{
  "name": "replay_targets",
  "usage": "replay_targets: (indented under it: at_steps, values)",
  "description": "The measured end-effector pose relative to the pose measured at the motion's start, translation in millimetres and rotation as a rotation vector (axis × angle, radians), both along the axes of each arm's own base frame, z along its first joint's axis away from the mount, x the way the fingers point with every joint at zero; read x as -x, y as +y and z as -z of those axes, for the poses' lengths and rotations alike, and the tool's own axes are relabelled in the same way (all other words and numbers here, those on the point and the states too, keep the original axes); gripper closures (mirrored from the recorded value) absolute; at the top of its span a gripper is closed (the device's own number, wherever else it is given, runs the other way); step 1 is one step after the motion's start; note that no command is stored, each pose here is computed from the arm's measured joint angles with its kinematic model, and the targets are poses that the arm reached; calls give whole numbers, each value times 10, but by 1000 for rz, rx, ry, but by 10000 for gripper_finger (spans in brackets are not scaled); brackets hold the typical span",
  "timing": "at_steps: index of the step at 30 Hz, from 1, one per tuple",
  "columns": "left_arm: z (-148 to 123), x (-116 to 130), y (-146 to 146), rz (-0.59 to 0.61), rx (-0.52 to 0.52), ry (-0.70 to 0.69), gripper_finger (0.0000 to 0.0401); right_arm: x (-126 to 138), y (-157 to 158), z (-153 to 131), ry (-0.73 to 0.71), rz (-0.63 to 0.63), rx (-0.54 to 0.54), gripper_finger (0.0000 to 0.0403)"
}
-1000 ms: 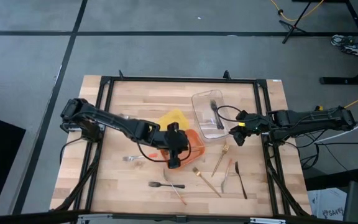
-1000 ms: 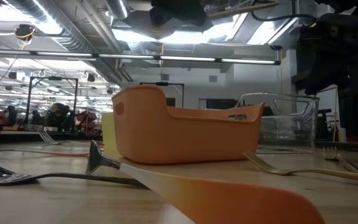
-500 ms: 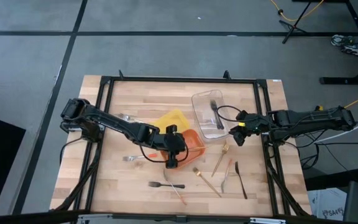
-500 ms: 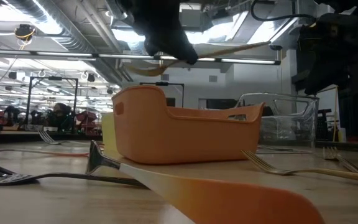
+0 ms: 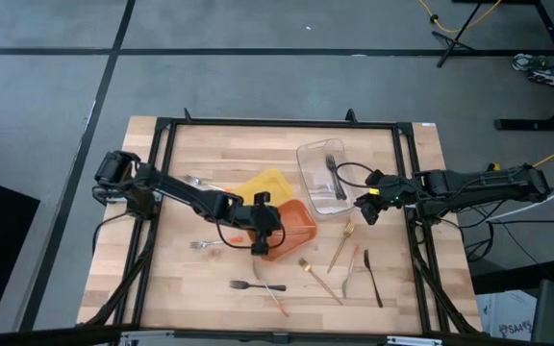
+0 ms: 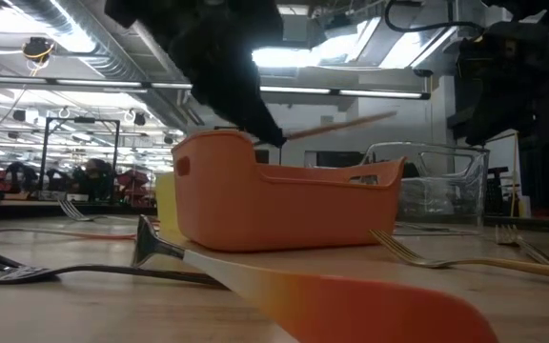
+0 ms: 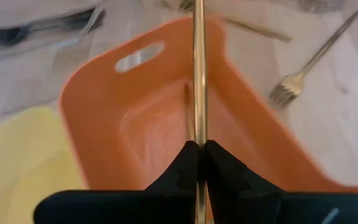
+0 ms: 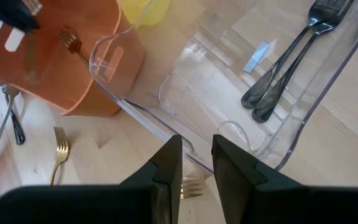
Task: Sort silverware by color (type)
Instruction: Put the gold fork into the orange bin, then put the orange fork into the yellow bin
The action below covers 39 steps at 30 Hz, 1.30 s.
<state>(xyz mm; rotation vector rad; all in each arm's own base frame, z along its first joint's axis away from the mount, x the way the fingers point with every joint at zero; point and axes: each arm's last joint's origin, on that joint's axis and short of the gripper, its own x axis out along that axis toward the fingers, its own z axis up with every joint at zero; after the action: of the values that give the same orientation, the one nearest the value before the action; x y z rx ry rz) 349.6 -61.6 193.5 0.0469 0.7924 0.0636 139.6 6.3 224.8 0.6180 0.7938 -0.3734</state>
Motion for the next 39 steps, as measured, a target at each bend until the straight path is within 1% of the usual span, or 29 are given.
replay_targets:
  at_steps: [9, 16, 26, 39]
  values:
    - [103, 40, 151, -29, 7, 40, 393, 0, 0, 0, 0, 0, 0, 323]
    - [105, 41, 138, -9, 26, 44, 389, 0, 0, 0, 0, 0, 0, 323]
    - [106, 42, 139, -10, 26, 46, 359, 0, 0, 0, 0, 0, 1, 323]
    - [105, 42, 142, -13, 23, 45, 356, 0, 0, 0, 0, 0, 1, 323]
